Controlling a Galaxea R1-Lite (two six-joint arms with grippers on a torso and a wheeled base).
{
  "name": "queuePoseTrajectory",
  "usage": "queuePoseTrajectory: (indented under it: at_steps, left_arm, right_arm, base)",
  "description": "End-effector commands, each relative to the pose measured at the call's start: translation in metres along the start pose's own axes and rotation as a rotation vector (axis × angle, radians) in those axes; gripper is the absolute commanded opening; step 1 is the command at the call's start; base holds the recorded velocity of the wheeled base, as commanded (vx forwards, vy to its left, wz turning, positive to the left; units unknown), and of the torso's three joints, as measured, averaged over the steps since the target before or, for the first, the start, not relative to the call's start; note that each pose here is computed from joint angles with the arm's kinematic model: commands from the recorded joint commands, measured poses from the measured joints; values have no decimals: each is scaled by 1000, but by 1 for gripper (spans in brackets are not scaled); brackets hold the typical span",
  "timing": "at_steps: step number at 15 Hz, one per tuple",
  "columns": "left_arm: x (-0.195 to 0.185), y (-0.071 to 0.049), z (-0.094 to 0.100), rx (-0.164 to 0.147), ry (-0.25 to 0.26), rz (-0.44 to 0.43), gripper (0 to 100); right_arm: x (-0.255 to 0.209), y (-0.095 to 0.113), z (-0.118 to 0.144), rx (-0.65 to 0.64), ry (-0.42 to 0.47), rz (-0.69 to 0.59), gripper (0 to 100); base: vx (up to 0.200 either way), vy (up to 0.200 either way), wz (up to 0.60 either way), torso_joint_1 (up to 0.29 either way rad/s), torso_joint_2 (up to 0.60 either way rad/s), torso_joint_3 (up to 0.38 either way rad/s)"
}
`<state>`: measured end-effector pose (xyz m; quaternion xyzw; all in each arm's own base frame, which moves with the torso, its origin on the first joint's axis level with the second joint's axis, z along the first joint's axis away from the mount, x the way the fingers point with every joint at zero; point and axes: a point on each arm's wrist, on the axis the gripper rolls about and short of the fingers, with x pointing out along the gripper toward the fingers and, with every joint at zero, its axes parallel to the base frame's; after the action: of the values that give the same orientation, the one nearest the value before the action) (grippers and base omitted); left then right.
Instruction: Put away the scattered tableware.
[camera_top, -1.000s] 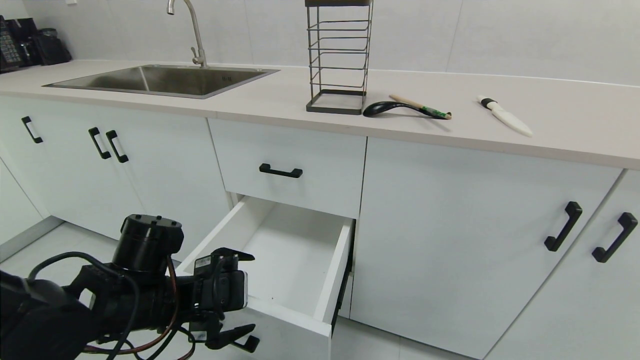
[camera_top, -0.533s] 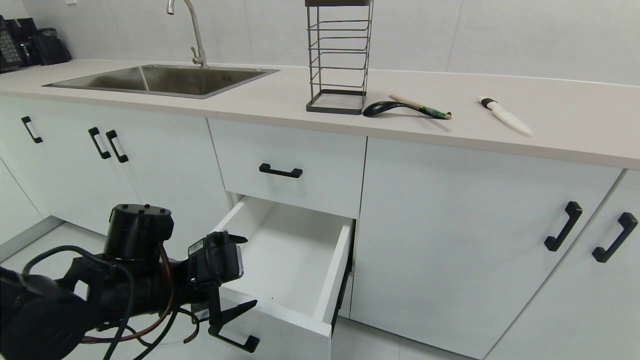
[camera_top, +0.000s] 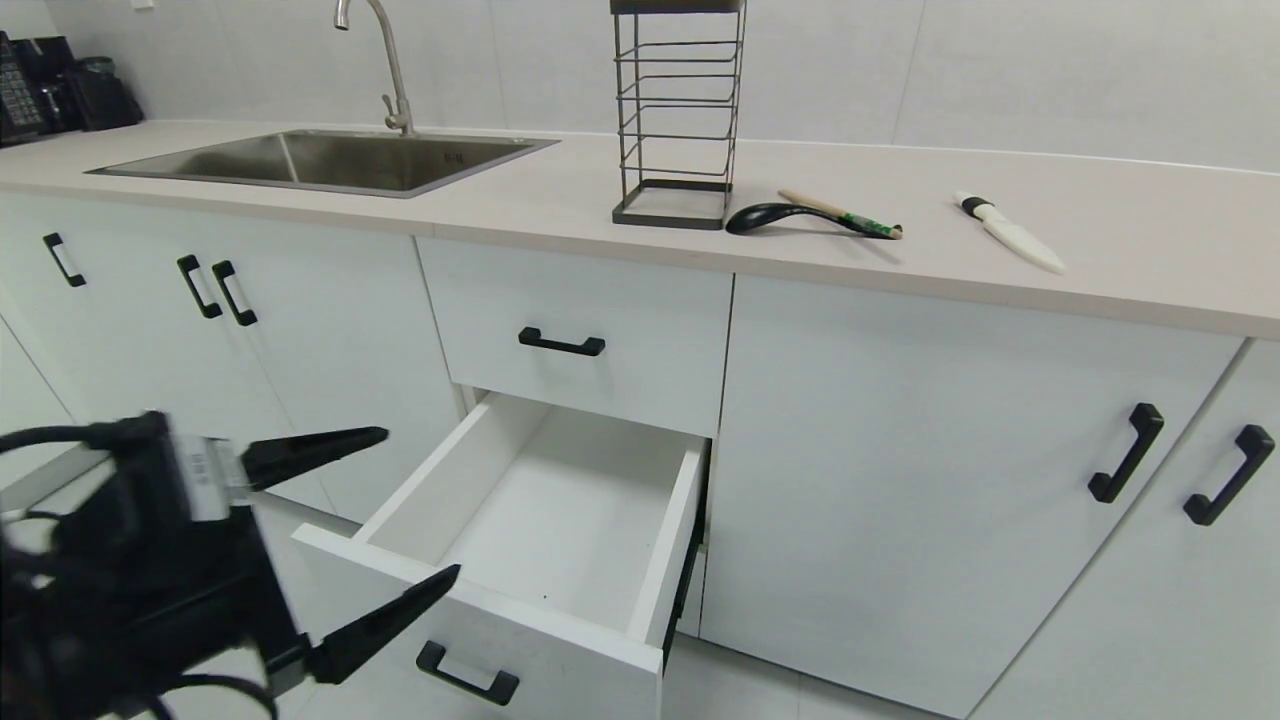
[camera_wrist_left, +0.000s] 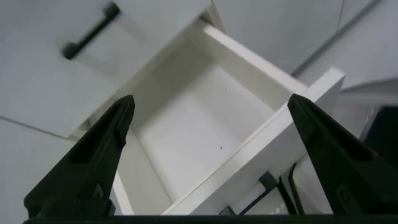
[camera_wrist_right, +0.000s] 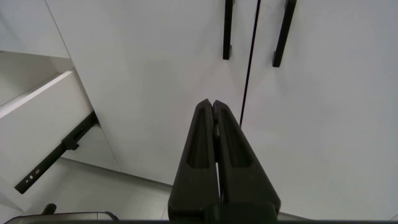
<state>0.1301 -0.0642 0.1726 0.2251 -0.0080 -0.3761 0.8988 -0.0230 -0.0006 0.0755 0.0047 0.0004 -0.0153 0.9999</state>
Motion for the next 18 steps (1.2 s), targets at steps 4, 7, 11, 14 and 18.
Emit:
queuePoseTrajectory:
  at_steps: [4,7,11,14,18]
  left_arm:
    - [-141,-52,7,-175,-310,538,100]
    - [-150,-66,2,-131,-315,668,100]
    - [-148,-84,-25,-106,-329,633,100]
    - [-146,-96,-47,-123,-318,630,100]
    - [-143,-96,-61,-241,-184,747,100]
  right_arm:
    - [0,0,0,0,1,0,0]
    - [0,0,0,0,2,0,0]
    - [0,0,0,0,2,0,0]
    - [0,0,0,0,2,0,0]
    - [0,0,0,0,2,0,0]
  base:
    - [0,0,0,0,0,0]
    - [0,0,0,0,0,0]
    - [0,0,0,0,0,0]
    - [0,0,0,0,0,0]
    - [0,0,0,0,0,0]
